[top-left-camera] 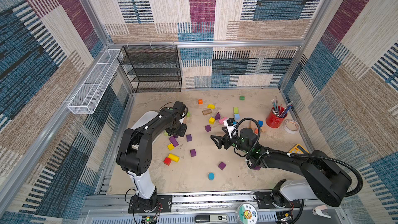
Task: Pick purple bricks into the storage bin
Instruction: Pick up the building block from the center of the board.
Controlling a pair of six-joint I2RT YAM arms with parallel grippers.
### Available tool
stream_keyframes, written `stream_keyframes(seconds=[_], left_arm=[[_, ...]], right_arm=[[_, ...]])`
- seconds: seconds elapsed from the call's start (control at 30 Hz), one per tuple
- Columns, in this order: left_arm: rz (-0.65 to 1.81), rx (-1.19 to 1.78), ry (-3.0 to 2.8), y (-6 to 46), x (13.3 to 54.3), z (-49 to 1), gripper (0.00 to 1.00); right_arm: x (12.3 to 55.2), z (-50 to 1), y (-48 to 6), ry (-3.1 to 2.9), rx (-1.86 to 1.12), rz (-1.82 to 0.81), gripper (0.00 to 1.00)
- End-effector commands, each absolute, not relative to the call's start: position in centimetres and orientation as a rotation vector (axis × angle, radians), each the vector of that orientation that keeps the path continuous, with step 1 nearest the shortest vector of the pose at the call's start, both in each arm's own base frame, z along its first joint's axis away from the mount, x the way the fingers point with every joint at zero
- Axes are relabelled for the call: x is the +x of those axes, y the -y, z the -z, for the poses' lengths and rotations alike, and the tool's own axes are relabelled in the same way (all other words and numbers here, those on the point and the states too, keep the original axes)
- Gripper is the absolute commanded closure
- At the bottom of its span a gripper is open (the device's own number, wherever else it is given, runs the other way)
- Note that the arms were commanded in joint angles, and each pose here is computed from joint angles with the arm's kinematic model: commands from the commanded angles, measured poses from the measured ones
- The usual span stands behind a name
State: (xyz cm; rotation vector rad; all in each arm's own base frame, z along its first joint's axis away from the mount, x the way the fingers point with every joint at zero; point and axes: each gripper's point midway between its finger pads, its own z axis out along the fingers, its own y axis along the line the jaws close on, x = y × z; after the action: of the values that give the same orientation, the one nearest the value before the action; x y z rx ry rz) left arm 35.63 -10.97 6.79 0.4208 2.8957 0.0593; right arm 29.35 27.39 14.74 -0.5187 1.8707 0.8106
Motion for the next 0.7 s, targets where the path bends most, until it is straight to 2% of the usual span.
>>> stream_keyframes(seconds=[0.0, 0.67], left_arm=[[-0.075, 0.364, -2.897, 10.2, 36.4, -6.6, 0.36], [-0.085, 0.274, -2.965, 9.7, 36.9, -4.3, 0.41]], right_arm=[[29.5, -15.6, -27.6, -1.832, -0.518, -0.824, 0.01], [29.8, -15.4, -27.4, -1.84, -0.516, -0.792, 0.0]])
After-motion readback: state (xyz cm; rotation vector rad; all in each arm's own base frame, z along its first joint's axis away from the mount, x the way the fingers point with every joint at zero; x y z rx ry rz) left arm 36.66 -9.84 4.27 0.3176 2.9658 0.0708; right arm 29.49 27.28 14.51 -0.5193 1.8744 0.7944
